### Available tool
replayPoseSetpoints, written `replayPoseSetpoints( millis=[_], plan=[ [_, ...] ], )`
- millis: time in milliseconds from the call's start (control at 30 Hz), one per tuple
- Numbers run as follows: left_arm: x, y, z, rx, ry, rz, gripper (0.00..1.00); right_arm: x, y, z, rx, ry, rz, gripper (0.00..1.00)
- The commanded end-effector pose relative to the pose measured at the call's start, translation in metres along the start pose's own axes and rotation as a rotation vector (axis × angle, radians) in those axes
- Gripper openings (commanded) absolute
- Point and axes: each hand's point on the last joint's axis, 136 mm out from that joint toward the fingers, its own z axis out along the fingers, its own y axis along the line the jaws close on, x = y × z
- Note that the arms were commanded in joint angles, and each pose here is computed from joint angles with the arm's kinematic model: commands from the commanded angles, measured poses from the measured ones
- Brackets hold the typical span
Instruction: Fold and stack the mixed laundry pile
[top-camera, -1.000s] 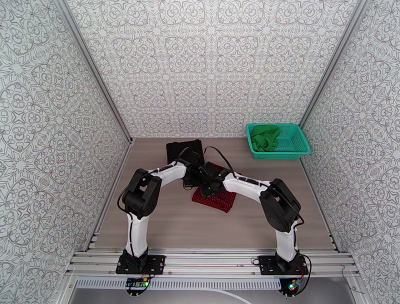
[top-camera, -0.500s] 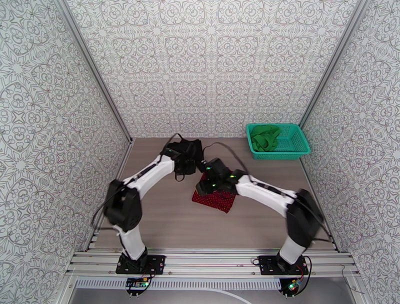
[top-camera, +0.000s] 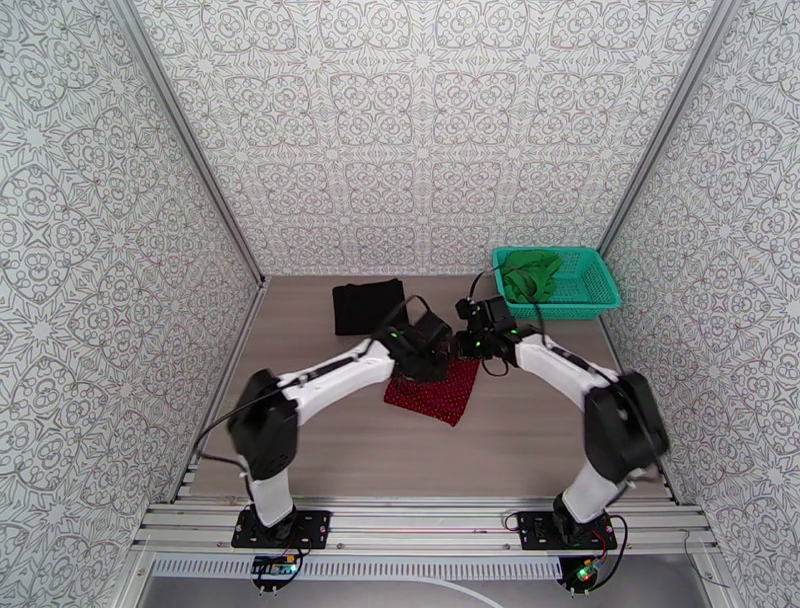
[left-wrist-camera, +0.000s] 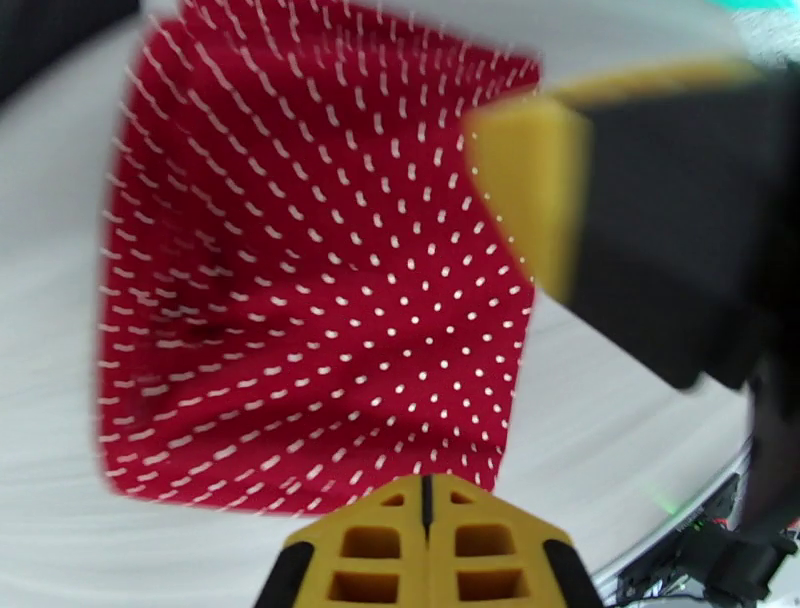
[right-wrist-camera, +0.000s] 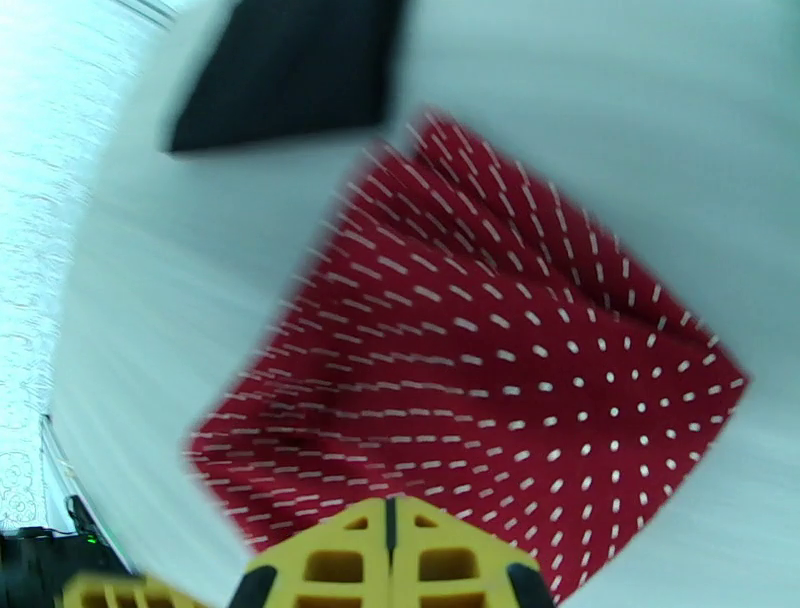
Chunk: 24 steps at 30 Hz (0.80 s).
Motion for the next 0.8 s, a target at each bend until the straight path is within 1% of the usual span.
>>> replayPoseSetpoints(
  millis=[0,133,233,300,433,600,767],
  plan=[
    [0.006,0.028,0.024,-0.067,0.023,-0.088,0.0,-0.006,0.002,0.018,-0.035,0.03,0.009,0.0],
    [0.022,0.078,0.037,-0.16,0.045,-0.173,0.0,-0.005,-0.016,0.044,0.001,0.061,0.06,0.0],
    [0.03,0.116,0.034,-0.205,0.04,-0.241,0.0,-0.007,-0.03,0.056,0.023,0.067,0.11,0.0],
    [0.033,0.135,0.03,-0.206,0.033,-0.281,0.0,-0.008,-0.04,0.061,0.037,0.066,0.151,0.0],
    [0.031,0.157,0.024,-0.216,0.024,-0.295,0.0,-0.005,-0.052,0.069,0.047,0.068,0.218,0.0],
    [0.021,0.171,0.027,-0.214,0.021,-0.265,0.0,0.008,-0.062,0.071,0.074,0.073,0.313,0.0],
    [0.002,0.19,0.018,-0.255,-0.003,-0.211,0.0,0.023,-0.069,0.059,0.104,0.01,0.449,0.0]
  ],
)
